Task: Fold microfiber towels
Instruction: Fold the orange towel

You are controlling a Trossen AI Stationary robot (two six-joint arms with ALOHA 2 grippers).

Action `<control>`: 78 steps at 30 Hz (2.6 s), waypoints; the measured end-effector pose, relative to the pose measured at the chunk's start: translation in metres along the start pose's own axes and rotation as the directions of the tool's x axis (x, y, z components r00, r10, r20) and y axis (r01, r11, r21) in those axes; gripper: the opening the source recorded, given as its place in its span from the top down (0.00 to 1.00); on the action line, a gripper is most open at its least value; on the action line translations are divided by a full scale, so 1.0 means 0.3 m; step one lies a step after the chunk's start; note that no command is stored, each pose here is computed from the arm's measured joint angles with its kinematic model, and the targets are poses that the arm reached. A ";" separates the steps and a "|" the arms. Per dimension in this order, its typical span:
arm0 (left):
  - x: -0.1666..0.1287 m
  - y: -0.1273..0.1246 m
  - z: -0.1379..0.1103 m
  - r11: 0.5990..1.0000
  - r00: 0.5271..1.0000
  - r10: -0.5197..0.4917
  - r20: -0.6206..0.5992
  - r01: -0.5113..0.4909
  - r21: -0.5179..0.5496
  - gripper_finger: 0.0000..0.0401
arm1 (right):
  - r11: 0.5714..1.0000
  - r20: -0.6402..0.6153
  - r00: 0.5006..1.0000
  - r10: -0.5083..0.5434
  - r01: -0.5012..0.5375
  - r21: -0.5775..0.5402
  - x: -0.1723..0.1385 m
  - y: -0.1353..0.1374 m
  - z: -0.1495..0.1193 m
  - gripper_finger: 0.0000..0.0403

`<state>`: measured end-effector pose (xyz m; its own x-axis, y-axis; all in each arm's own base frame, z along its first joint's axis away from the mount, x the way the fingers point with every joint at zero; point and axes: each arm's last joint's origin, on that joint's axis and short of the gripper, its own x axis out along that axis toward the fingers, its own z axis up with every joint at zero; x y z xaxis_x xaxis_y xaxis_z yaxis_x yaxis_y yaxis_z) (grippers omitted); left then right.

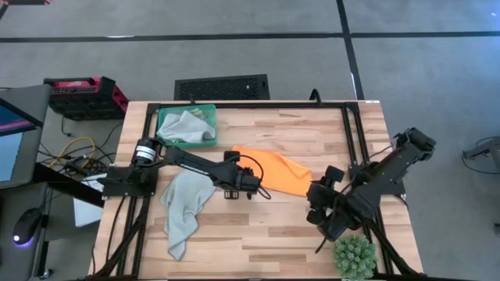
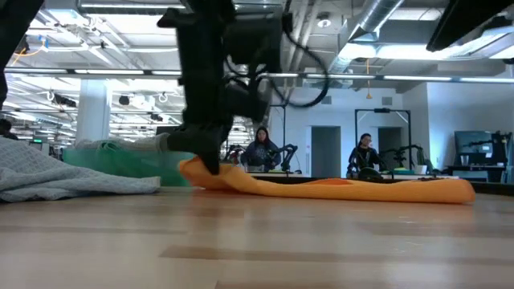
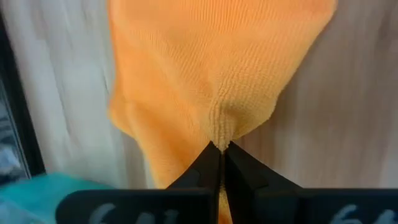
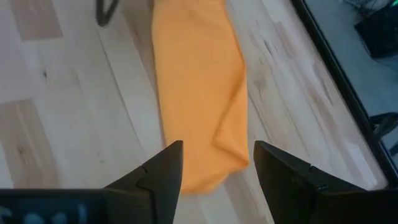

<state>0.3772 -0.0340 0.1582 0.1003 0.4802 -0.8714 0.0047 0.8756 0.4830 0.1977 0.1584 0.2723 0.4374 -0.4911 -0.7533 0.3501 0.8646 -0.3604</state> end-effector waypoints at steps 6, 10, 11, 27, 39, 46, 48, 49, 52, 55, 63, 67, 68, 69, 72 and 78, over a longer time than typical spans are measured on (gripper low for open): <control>-0.074 0.039 0.073 0.999 0.994 -0.007 0.112 0.003 0.035 1.00 | 1.000 0.028 1.000 -0.002 0.002 -0.015 -0.012 0.004 -0.008 0.45; -0.107 0.051 0.120 0.995 0.975 -0.031 0.220 0.009 0.100 1.00 | 1.000 0.033 0.999 -0.003 0.003 -0.016 -0.013 0.005 -0.009 0.45; -0.109 0.051 0.130 0.993 0.968 -0.038 0.249 0.008 0.121 1.00 | 1.000 0.036 0.999 -0.005 0.005 -0.017 -0.013 0.005 -0.009 0.45; -0.123 0.051 0.276 0.981 0.797 0.004 0.605 -0.120 0.151 1.00 | 0.997 0.074 0.995 -0.060 0.063 -0.037 -0.011 -0.008 -0.008 0.45; -0.074 0.016 0.383 0.963 0.698 0.049 0.715 -0.222 0.150 1.00 | 0.995 0.067 0.993 -0.098 0.098 0.004 -0.017 -0.031 -0.014 0.45; -0.045 0.002 0.423 0.954 0.703 0.046 0.710 -0.241 0.176 1.00 | 0.993 0.060 0.991 -0.117 0.115 0.037 -0.023 -0.044 -0.020 0.45; -0.050 0.004 0.433 0.957 0.692 0.043 0.721 -0.237 0.170 1.00 | 0.993 0.060 0.991 -0.117 0.115 0.038 -0.023 -0.044 -0.020 0.45; -0.054 0.007 0.436 0.958 0.687 0.043 0.725 -0.234 0.165 1.00 | 0.993 0.060 0.991 -0.118 0.116 0.038 -0.022 -0.044 -0.020 0.45; -0.051 0.010 0.435 0.963 0.692 0.037 0.721 -0.218 0.159 1.00 | 0.993 0.060 0.991 -0.118 0.116 0.038 -0.023 -0.044 -0.020 0.45; -0.048 0.013 0.435 0.972 0.692 0.039 0.721 -0.193 0.133 1.00 | 0.993 0.060 0.991 -0.118 0.116 0.038 -0.023 -0.044 -0.020 0.45; -0.047 0.008 0.436 0.973 0.674 -0.044 0.738 -0.140 0.186 0.90 | 0.993 0.060 0.991 -0.117 0.115 0.040 -0.022 -0.043 -0.020 0.45; -0.049 0.005 0.437 0.972 0.666 -0.062 0.743 -0.129 0.196 0.81 | 0.993 0.060 0.991 -0.117 0.115 0.039 -0.022 -0.043 -0.020 0.45; -0.049 0.004 0.437 0.973 0.666 -0.063 0.743 -0.125 0.194 0.79 | 0.993 0.060 0.991 -0.117 0.115 0.040 -0.022 -0.044 -0.020 0.45; -0.049 0.004 0.437 0.974 0.666 -0.063 0.743 -0.120 0.190 0.77 | 0.993 0.060 0.991 -0.117 0.115 0.040 -0.022 -0.044 -0.020 0.45; -0.049 0.004 0.437 0.976 0.667 -0.060 0.743 -0.118 0.184 0.70 | 0.993 0.060 0.991 -0.117 0.115 0.040 -0.022 -0.043 -0.020 0.45; -0.065 -0.020 0.426 0.982 0.709 0.055 0.703 -0.167 0.091 0.64 | 0.993 0.062 0.992 -0.110 0.108 0.047 -0.022 -0.041 -0.018 0.45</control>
<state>0.5024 -0.0553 0.1830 0.7712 0.3518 -0.5306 0.0785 0.7746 0.6276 0.1860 0.1516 0.2786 0.4467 -0.5891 -0.6733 0.4337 0.8008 -0.4130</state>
